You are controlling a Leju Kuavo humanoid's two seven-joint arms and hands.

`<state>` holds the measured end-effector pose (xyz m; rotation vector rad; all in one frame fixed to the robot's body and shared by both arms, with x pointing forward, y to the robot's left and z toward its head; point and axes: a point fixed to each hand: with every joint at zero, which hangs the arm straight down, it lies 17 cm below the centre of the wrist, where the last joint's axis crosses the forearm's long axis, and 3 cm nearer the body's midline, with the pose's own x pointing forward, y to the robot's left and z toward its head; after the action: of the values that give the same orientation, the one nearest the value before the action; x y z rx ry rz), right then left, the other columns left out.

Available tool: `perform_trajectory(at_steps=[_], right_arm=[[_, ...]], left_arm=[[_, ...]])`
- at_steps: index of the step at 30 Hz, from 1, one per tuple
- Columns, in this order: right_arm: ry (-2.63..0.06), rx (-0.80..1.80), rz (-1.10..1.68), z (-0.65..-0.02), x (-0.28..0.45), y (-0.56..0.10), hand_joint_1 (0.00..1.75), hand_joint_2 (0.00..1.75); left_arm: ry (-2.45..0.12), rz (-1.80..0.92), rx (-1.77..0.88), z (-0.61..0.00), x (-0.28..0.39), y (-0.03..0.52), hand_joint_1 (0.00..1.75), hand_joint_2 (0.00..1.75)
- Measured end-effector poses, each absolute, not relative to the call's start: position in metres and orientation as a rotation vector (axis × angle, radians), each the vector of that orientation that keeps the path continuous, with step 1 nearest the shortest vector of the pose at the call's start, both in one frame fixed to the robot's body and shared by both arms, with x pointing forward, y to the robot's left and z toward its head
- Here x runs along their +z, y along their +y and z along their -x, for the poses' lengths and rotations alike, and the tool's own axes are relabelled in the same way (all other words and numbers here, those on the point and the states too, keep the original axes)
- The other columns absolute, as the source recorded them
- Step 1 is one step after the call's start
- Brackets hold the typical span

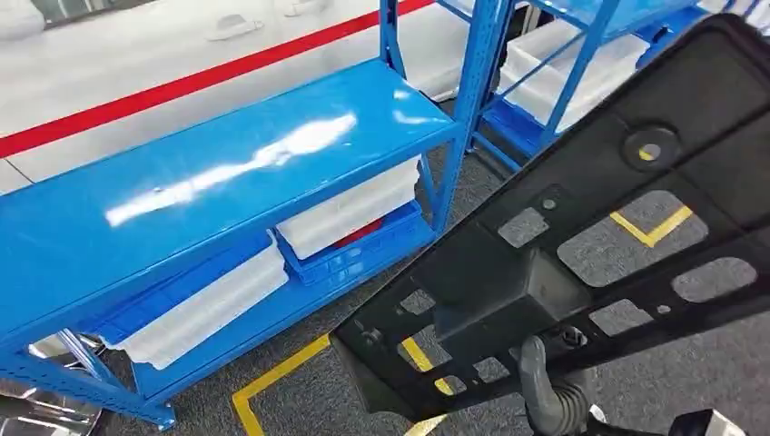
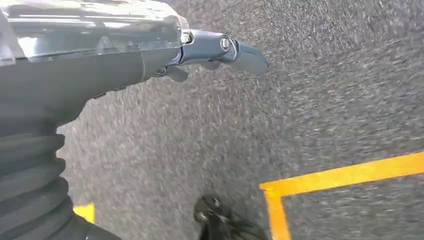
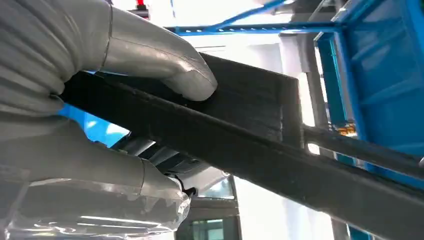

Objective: Take the parts from the cabinet and place them on the table.

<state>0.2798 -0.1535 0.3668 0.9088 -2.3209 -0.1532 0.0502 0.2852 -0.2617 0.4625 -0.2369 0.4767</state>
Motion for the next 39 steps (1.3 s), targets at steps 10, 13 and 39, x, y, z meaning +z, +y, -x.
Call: perform_trajectory(at_steps=[10, 13, 39], right_arm=[[-2.289, -0.144, -0.883, -0.289, 0.356, -0.149, 1.75, 1.75], [-2.283, -0.148, -0.875, -0.289, 0.354, -0.150, 1.75, 1.75], [-2.302, -0.160, -0.721, -0.284, 0.342, -0.176, 1.75, 1.75]], left_arm=[[-0.230, -0.448, 0.503, -0.044, -0.262, 0.281, 0.00, 1.75], [-0.238, -0.436, 0.506, -0.044, -0.262, 0.279, 0.00, 1.75], [-0.312, -0.338, 0.526, -0.047, -0.263, 0.266, 0.00, 1.75]])
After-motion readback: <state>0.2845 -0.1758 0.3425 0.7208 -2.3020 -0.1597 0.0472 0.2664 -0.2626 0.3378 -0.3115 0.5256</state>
